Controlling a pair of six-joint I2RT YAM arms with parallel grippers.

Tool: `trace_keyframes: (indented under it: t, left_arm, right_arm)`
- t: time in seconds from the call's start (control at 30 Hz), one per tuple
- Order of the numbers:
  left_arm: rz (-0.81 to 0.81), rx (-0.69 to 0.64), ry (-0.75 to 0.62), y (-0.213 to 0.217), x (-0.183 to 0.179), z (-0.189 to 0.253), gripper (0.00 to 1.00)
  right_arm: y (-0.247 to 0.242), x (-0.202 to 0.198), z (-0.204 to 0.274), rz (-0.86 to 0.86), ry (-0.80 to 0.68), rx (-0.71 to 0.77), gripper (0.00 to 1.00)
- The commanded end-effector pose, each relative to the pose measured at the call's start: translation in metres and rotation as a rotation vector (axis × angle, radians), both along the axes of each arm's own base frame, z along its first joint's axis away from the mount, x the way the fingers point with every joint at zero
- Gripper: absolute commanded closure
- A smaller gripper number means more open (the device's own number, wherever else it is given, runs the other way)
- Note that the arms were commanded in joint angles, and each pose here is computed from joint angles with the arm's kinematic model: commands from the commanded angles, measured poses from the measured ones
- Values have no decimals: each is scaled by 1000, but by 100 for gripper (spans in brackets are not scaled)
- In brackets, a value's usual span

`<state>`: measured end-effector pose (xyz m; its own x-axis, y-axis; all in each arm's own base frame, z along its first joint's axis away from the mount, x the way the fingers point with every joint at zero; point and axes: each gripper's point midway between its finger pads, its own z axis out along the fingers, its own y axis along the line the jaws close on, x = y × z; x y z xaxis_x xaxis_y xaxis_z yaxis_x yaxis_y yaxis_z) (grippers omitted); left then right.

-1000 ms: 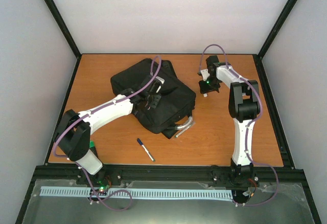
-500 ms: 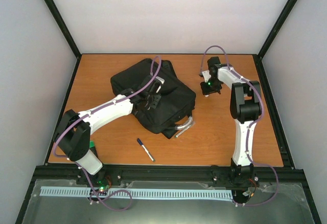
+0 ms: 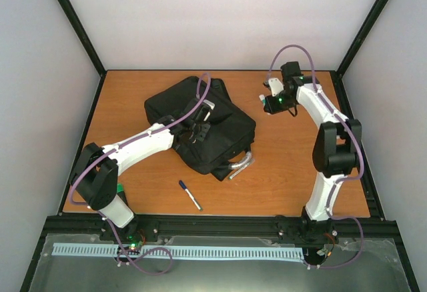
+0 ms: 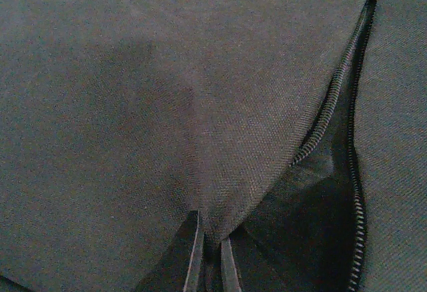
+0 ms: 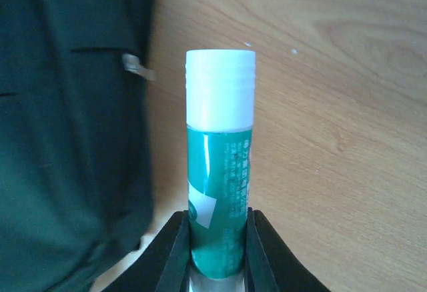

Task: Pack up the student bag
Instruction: Pick up the stationery from the center of the board, then place the stationery in the student bag.

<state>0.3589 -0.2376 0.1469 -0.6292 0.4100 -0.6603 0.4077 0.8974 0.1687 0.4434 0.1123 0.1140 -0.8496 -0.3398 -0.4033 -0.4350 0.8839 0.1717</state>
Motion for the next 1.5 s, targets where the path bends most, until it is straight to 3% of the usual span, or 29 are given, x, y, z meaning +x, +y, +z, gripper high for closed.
trace_keyframes:
  t: [0.0,0.27,0.73,1.47]
  left_arm:
    - [7,-63,-55,-6,6,32,99]
    - [3,-56,-38,-8,7,26,99]
    - [4,-58,-43,-7,7,28,99]
    - [1,-62,-50,-8,7,31,99]
  right_arm:
    - [19,-27,38,65,-13,128,90]
    - [70,-86,64,242,42,272,91]
    - [134,-136,28,421,247,292,92]
    - [179,-92,-2,411,296,155,88]
